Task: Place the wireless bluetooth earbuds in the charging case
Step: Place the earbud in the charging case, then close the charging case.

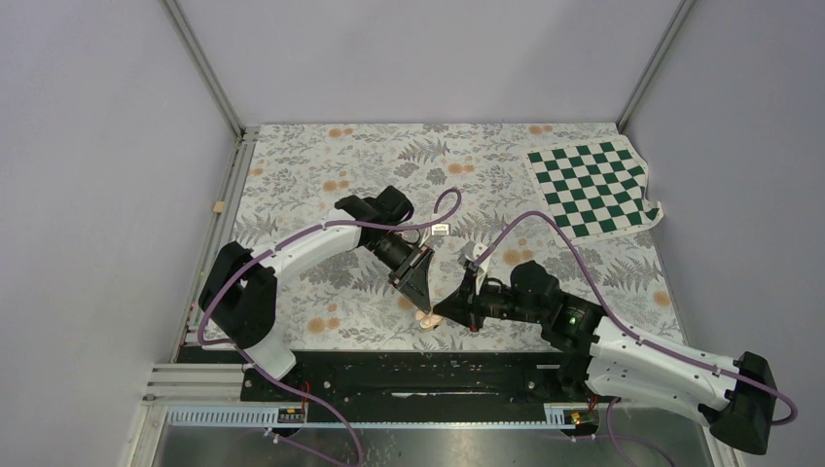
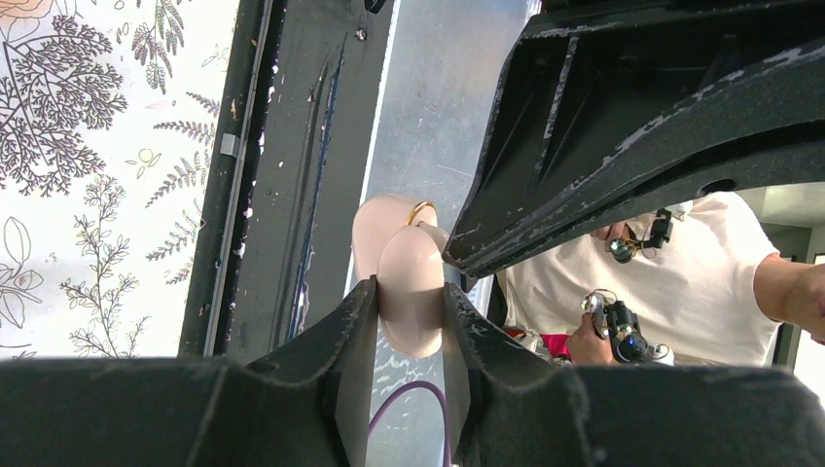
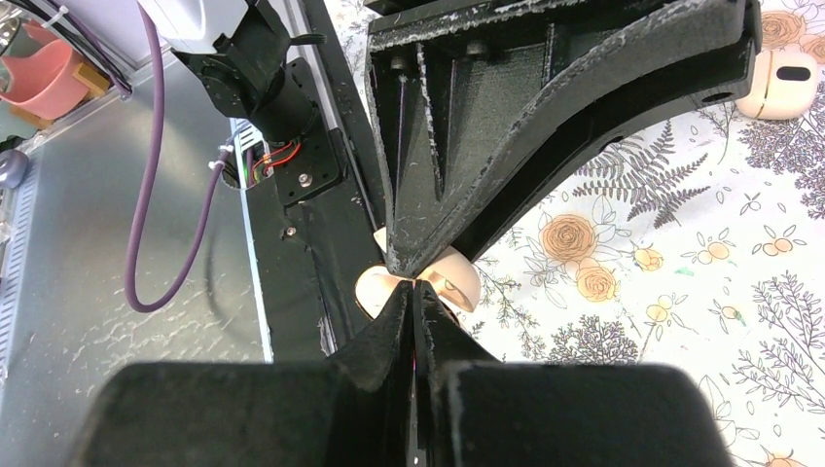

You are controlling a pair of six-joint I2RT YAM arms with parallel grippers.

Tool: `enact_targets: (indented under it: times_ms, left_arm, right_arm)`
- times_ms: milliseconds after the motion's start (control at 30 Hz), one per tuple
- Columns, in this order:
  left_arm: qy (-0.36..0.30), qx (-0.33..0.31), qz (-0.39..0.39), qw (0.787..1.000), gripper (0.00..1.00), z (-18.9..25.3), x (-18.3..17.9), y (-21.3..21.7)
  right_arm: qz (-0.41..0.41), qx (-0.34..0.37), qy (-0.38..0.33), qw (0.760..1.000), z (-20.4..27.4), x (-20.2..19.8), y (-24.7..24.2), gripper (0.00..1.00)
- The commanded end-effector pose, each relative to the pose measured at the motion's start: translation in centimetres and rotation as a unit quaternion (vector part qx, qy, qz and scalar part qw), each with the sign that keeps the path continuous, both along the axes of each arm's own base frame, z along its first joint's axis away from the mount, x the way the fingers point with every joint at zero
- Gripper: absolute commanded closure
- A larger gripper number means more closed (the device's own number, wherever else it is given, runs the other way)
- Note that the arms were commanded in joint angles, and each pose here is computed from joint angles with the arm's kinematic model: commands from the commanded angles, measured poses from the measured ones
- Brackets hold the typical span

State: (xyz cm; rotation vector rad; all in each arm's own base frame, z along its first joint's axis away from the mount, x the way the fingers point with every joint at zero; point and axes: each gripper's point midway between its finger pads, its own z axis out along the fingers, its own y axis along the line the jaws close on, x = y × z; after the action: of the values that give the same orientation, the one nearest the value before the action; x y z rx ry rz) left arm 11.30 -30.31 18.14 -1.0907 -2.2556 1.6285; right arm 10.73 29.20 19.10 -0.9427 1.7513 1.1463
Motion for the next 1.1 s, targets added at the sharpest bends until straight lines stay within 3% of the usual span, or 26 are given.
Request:
enact_targets:
  times_ms: [0,133,167,200,300,433,567,700,933,1067]
  left_arm:
    - [-0.029,-0.038,-0.002,0.999,1.0,2.1,0.4,-0.4]
    - [-0.033,-0.036,0.002,0.999,1.0,1.9,0.6,-0.5]
    - [-0.035,-0.035,0.008,0.999,1.0,1.9,0.8,-0.6]
    - [-0.041,-0.038,0.013,0.998,1.0,2.0,1.2,-0.7]
    - [-0.025,-0.044,0.059,0.997,1.0,2.9,3.2,-1.0]
    - [-0.008,-0.075,0.136,0.988,1.0,5.0,6.7,-1.0]
    - [-0.016,-0.107,0.186,0.976,1.0,7.1,8.8,-0.7]
    - [-0.018,-0.143,0.234,0.962,1.0,9.5,10.3,-0.1]
    - [-0.001,-0.167,0.26,0.951,1.0,11.1,10.9,0.0]
    - [0.012,-0.157,0.264,0.952,1.0,10.1,10.9,0.0]
  right_arm:
    - [-0.002,0.026,-0.025,0.999,2.2,0.0,-0.1,1.0]
    - [-0.063,0.046,-0.041,0.996,5.6,1.4,-1.4,1.0]
    - [-0.096,0.044,-0.027,0.994,5.9,2.0,-2.1,0.95]
    - [-0.139,0.031,-0.007,0.99,5.6,2.9,-3.1,0.81]
    - [-0.299,0.015,0.035,0.953,4.1,6.2,-6.7,0.56]
    - [-0.339,0.06,0.088,0.935,3.3,6.6,-7.6,0.41]
    - [-0.344,0.123,0.204,0.908,1.5,7.6,-7.4,0.42]
    - [-0.381,0.163,0.269,0.869,-0.6,9.1,-8.1,0.54]
    - [-0.298,0.188,0.329,0.876,-0.4,9.6,-3.3,0.56]
    - [-0.238,0.235,0.332,0.882,2.2,10.1,-0.9,0.54]
